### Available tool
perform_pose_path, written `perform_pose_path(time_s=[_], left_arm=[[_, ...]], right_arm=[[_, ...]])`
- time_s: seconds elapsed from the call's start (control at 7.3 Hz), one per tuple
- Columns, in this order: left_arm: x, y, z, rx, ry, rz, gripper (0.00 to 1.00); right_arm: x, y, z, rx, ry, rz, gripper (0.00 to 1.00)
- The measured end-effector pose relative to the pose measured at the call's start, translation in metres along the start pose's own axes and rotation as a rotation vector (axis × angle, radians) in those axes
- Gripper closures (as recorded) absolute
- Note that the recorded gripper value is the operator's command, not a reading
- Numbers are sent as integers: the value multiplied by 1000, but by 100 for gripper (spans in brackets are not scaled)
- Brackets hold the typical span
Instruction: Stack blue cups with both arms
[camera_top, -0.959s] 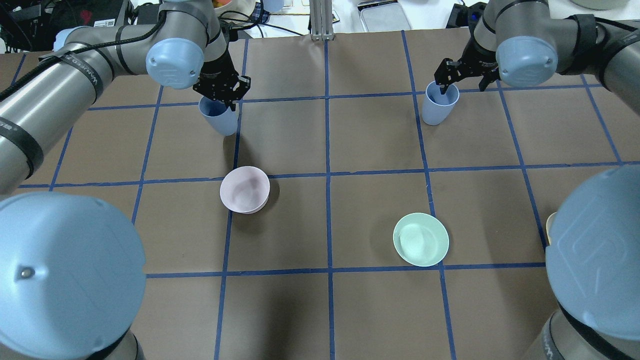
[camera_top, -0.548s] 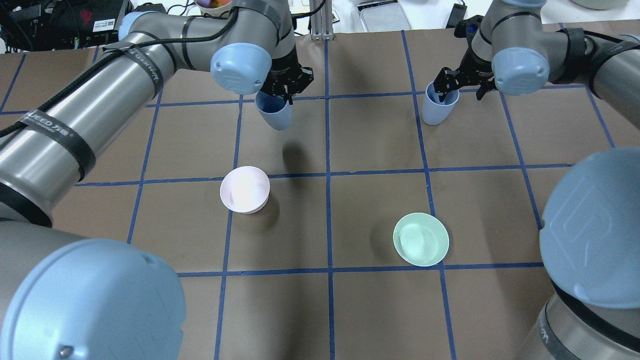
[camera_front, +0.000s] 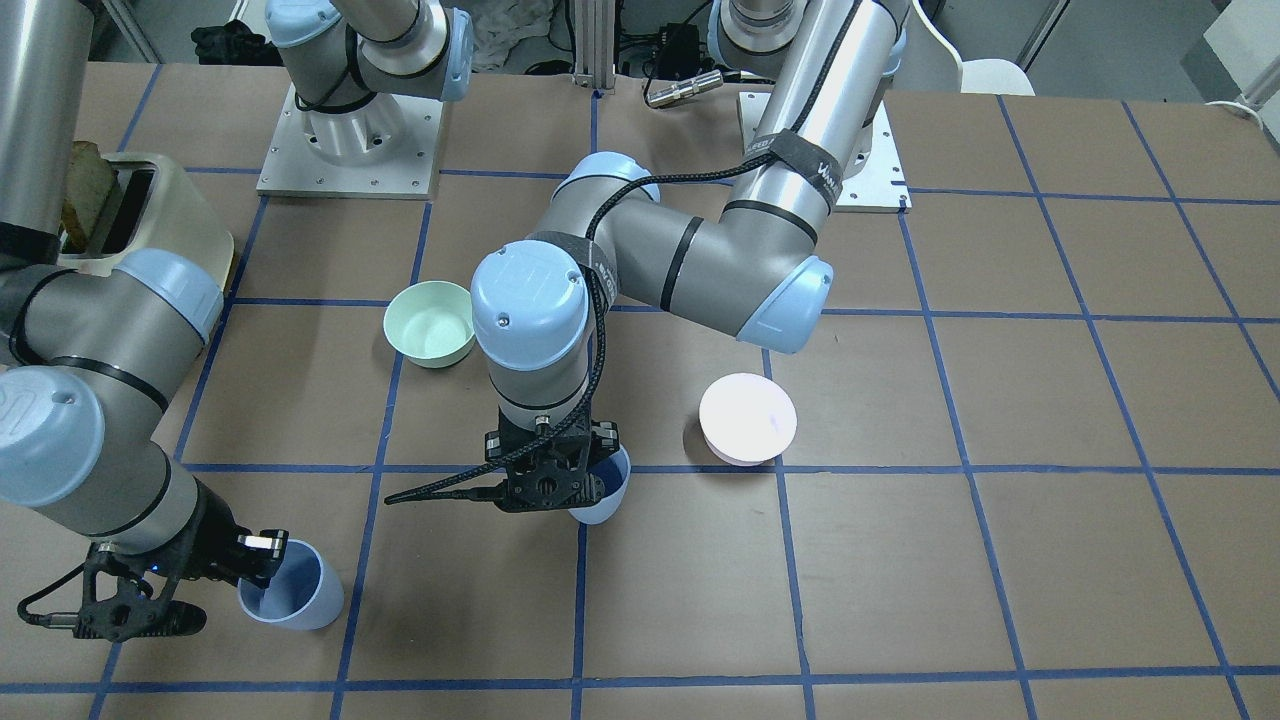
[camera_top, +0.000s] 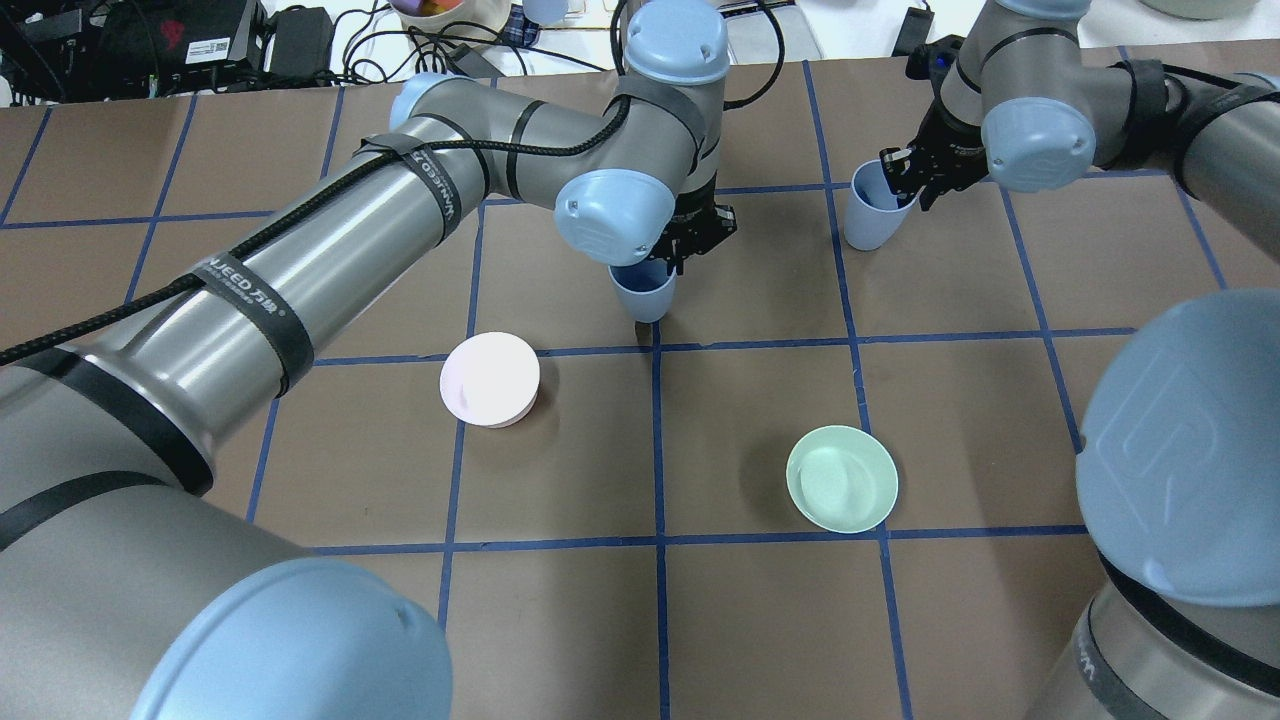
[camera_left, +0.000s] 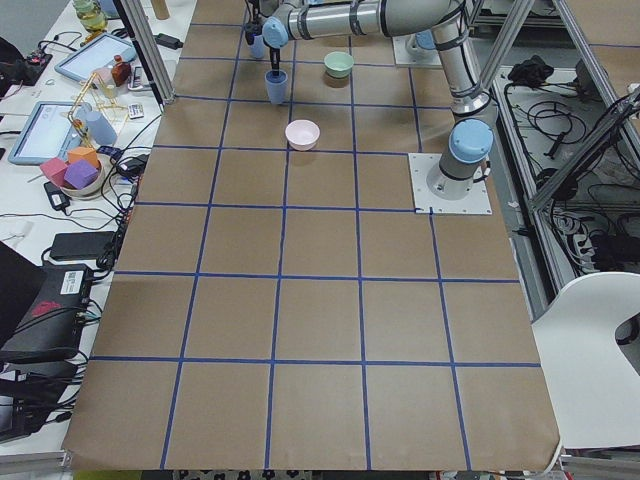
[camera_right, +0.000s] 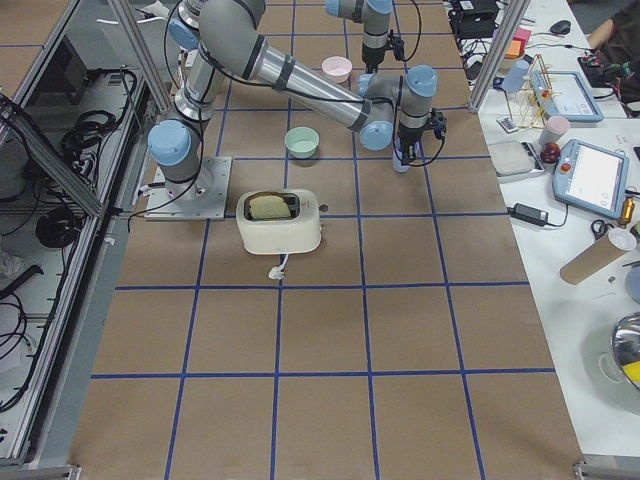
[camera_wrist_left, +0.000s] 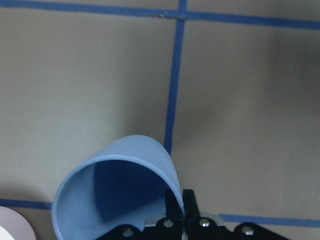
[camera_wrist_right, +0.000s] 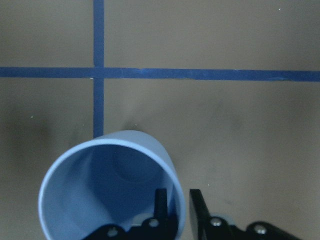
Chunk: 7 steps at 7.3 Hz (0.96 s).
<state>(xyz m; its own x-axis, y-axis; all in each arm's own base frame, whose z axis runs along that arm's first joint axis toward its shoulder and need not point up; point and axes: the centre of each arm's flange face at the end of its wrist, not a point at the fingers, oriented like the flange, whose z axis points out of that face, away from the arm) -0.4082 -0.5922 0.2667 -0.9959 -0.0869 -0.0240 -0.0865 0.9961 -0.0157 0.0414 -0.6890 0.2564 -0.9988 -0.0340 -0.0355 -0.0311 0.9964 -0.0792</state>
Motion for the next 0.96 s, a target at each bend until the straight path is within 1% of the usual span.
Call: perform_pose_path(time_s=[0.14, 0.27, 0.41, 0.68, 0.82, 0.96], left_arm=[[0, 8, 13, -19, -15, 2, 0], [-2, 10, 15, -24, -19, 3, 0], [-6, 8, -1, -8, -8, -1, 0], [-30, 4, -65, 8, 7, 2, 0], [-54, 9, -101, -4, 2, 44, 0], [-83, 20, -137, -36, -9, 96, 0]], right_arm=[[0, -1, -4, 4, 0, 0, 100], [-1, 0, -10, 9, 0, 0, 100], [-3, 3, -25, 15, 1, 1, 100], [-28, 16, -64, 21, -2, 8, 100], [-57, 25, -82, 19, -5, 25, 100], [-95, 38, -101, 18, -11, 54, 100]])
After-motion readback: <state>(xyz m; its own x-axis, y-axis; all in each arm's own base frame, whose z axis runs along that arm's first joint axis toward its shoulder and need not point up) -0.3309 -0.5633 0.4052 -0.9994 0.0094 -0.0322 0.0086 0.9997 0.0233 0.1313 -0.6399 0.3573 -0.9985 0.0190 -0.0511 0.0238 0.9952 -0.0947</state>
